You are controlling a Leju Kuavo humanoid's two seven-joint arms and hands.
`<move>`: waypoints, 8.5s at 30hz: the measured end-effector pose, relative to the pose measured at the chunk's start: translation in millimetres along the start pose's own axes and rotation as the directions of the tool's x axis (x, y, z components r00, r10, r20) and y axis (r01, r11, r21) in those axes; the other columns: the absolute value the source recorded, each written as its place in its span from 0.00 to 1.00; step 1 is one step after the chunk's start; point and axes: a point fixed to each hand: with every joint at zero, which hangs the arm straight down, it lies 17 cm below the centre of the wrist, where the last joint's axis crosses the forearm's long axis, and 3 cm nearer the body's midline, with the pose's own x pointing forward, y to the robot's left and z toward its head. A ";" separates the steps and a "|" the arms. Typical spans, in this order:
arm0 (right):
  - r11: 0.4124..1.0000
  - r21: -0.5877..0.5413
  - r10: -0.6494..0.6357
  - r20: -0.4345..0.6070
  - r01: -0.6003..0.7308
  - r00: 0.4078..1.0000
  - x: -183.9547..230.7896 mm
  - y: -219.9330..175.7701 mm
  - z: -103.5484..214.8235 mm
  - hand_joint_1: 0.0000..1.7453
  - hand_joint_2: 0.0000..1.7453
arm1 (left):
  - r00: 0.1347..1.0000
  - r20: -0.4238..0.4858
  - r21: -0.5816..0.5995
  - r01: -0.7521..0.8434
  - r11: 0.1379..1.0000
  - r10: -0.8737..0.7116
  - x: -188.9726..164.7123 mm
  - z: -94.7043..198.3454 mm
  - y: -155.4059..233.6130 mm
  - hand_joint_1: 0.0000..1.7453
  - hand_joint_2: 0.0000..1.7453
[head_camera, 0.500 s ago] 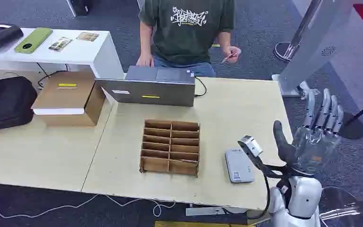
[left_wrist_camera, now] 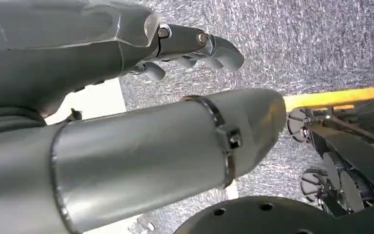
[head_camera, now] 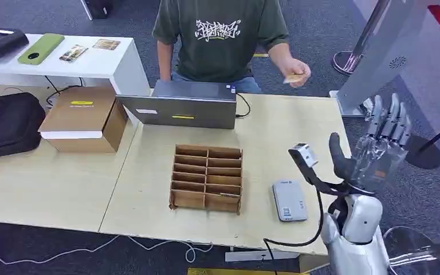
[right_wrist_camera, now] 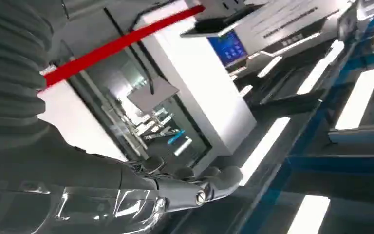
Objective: Pass the card to the sensor for recognition and then transmit it.
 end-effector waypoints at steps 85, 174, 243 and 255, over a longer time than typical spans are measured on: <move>0.331 0.614 -0.624 -0.427 0.716 0.655 78.0 203.1 -41.3 1.00 1.00 | 0.997 -0.043 -0.011 0.062 0.998 -0.062 -4.1 3.8 19.1 0.00 0.00; 0.402 0.637 -0.311 -0.581 0.658 0.752 -6.9 136.9 219.2 1.00 1.00 | 0.999 -0.040 0.001 0.027 1.000 -0.027 3.2 0.3 10.0 0.00 0.00; 0.657 0.492 -0.433 -0.373 0.571 0.821 7.5 117.1 130.7 1.00 1.00 | 0.999 -0.011 0.006 -0.036 0.999 0.036 6.9 -1.2 2.9 0.00 0.00; 0.915 0.203 -0.317 -0.177 0.349 0.932 -6.1 35.3 64.1 1.00 1.00 | 0.999 -0.002 -0.002 -0.032 0.999 0.032 9.6 -2.0 -3.4 0.00 0.00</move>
